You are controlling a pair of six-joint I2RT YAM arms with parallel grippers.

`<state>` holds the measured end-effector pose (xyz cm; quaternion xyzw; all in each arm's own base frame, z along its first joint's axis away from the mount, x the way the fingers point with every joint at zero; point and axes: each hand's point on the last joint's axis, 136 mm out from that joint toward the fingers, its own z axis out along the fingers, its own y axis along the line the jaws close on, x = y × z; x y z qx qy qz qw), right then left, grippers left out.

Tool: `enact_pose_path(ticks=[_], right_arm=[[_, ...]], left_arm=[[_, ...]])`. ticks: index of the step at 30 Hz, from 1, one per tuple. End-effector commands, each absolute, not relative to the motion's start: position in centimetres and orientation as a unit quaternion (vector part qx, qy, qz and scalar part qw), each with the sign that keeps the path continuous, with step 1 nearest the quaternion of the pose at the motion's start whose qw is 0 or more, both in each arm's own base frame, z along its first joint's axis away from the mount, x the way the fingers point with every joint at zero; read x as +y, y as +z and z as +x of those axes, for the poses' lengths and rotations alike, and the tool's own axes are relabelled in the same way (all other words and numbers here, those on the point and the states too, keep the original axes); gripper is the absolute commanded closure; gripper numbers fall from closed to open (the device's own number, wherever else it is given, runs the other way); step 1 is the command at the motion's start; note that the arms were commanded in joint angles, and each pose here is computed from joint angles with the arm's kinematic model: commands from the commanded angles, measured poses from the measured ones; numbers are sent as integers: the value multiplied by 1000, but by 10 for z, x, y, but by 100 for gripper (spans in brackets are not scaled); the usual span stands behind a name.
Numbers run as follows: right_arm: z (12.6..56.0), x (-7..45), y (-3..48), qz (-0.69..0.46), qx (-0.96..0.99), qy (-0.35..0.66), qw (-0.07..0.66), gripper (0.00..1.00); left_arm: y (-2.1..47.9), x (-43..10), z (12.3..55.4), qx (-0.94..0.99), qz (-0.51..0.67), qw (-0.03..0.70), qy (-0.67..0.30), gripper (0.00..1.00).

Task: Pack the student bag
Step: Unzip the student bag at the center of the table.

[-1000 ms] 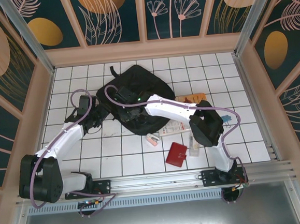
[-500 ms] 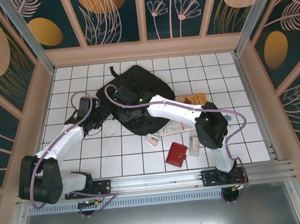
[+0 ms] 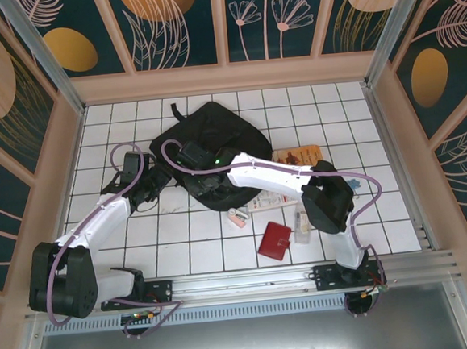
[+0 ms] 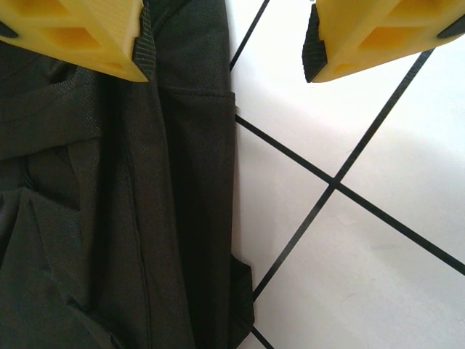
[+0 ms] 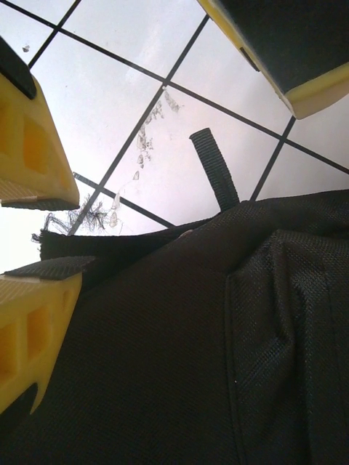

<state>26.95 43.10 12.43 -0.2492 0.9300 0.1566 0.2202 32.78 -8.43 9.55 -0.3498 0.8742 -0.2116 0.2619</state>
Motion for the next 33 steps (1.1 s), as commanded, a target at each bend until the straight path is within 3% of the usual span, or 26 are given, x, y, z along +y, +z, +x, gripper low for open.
enact_pose_path(ticks=[1, 9, 13, 21, 25, 30, 33], right_arm=[[274, 426, 136, -241, 929, 156, 232, 69], [282, 436, 122, -248, 931, 151, 223, 73], [286, 436, 118, -244, 932, 154, 218, 85], [279, 436, 116, -250, 932, 163, 204, 73], [274, 432, 114, -251, 933, 158, 201, 73], [272, 426, 108, -249, 936, 149, 199, 84], [273, 425, 106, -247, 937, 146, 199, 100]], left_arm=[[99, -83, 328, 870, -351, 270, -218, 41], [99, -84, 329, 870, -349, 269, -220, 41], [99, -86, 329, 871, -346, 267, -223, 42], [100, -89, 332, 872, -340, 267, -231, 42], [98, -89, 331, 872, -341, 266, -230, 42], [95, -89, 331, 870, -346, 264, -233, 42], [91, -93, 333, 868, -350, 256, -241, 42]])
